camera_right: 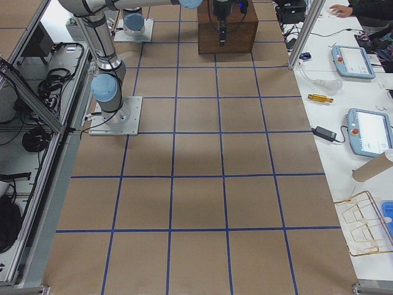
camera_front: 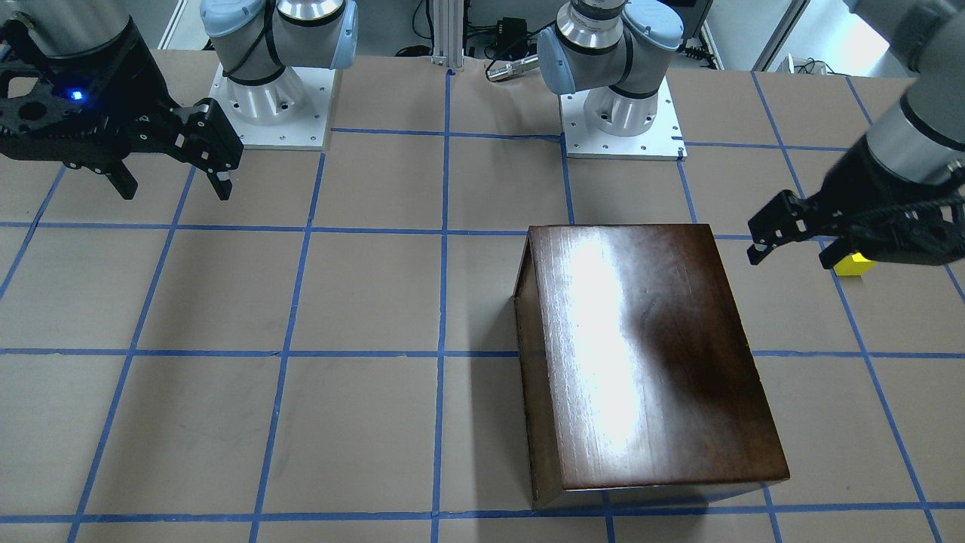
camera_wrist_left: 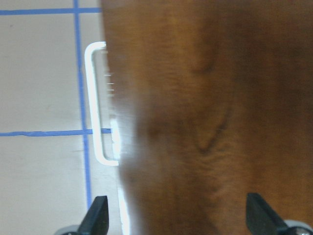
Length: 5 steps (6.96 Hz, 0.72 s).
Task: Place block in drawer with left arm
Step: 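Move the left gripper toward the drawer handle on the wooden cabinet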
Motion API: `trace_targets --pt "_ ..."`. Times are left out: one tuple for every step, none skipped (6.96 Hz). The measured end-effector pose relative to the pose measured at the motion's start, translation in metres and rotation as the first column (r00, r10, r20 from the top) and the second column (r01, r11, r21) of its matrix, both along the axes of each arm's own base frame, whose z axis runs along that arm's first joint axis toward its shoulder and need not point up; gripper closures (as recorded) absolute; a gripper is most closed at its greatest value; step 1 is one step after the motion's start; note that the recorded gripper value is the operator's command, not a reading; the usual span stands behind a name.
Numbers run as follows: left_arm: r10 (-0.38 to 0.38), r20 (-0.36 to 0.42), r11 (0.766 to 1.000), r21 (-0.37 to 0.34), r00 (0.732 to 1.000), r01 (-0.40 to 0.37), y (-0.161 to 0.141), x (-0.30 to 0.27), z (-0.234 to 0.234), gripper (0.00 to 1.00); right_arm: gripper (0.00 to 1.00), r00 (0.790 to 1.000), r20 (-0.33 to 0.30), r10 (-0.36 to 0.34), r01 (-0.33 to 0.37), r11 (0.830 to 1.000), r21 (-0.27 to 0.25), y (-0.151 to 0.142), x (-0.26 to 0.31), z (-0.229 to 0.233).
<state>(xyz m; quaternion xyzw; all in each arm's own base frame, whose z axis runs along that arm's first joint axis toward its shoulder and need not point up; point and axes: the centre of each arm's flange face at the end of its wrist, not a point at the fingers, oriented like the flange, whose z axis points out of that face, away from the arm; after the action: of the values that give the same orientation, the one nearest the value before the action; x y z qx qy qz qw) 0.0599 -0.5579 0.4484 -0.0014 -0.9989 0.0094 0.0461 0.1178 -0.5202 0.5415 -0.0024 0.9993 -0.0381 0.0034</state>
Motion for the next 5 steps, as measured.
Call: trace_targets --pt "0.006 -0.025 1.000 0.014 1.000 -0.006 -0.009 0.023 -0.019 0.00 0.00 1.000 0.000 0.000 0.000 1.000 0.000 0.000 0.000 0.000" --pt "0.016 -0.057 1.000 0.025 0.998 -0.014 -0.017 0.041 -0.038 0.00 0.00 1.000 0.000 -0.001 0.001 1.000 0.000 0.000 0.000 0.000" --pt "0.019 -0.093 0.999 0.033 0.995 -0.016 -0.025 0.053 -0.057 0.00 0.00 1.000 0.000 0.000 0.000 1.000 0.000 0.000 0.000 0.000" --pt "0.014 -0.117 0.999 0.040 0.993 -0.009 -0.033 0.061 -0.076 0.00 0.00 1.000 0.000 0.000 0.000 1.000 0.000 0.000 0.000 0.000" --pt "0.014 -0.142 0.999 0.049 0.990 -0.007 -0.040 0.066 -0.093 0.00 0.00 1.000 0.000 0.000 0.000 1.000 0.000 0.000 0.000 0.000"
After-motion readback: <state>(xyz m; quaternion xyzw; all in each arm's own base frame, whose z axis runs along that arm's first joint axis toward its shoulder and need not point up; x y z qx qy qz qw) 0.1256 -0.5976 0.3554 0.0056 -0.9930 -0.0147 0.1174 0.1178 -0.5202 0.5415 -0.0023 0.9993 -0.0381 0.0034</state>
